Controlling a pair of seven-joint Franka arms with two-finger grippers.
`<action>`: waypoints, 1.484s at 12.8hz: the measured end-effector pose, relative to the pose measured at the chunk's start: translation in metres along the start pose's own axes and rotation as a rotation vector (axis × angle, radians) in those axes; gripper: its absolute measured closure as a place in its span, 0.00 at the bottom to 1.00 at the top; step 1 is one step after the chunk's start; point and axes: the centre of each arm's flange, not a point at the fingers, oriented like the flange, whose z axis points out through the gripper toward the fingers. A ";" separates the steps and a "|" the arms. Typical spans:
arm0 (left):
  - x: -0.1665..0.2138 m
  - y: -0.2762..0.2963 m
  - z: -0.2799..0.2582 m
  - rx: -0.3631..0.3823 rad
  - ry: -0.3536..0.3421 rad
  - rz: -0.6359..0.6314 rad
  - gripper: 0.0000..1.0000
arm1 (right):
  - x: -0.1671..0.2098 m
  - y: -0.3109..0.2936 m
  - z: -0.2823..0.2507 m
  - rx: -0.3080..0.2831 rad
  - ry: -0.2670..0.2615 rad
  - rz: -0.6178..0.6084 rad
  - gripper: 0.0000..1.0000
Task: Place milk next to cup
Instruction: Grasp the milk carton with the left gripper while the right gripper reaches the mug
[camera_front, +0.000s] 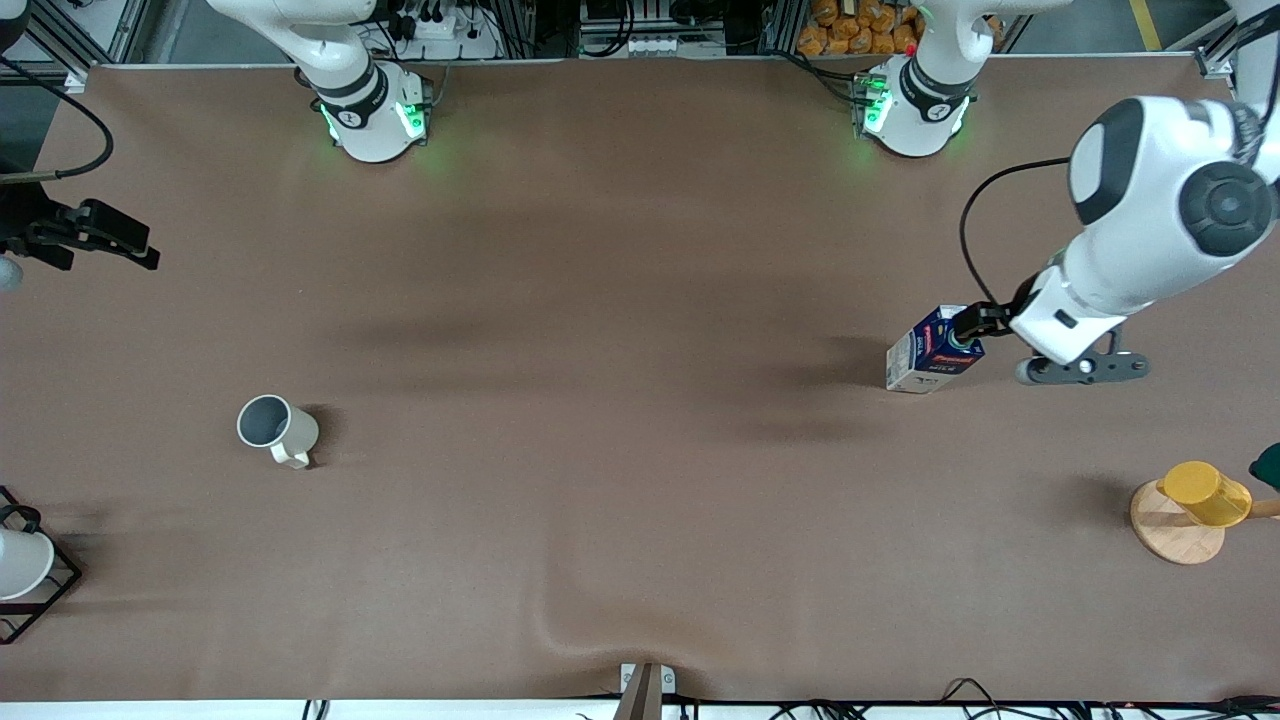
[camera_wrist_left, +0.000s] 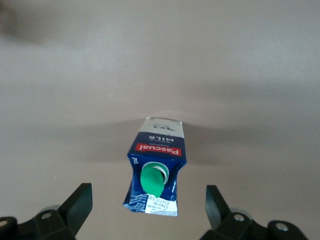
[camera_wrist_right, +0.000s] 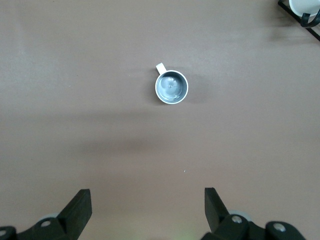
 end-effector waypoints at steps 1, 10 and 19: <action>-0.003 0.001 0.008 0.002 -0.011 0.003 0.00 | 0.001 0.000 0.002 0.000 -0.003 0.000 0.00; -0.017 0.001 0.059 0.009 -0.057 0.007 0.00 | 0.103 -0.014 0.145 0.003 0.000 -0.110 0.00; -0.012 0.002 0.096 0.010 -0.112 0.011 0.04 | 0.149 -0.016 0.313 0.021 -0.099 -0.356 0.00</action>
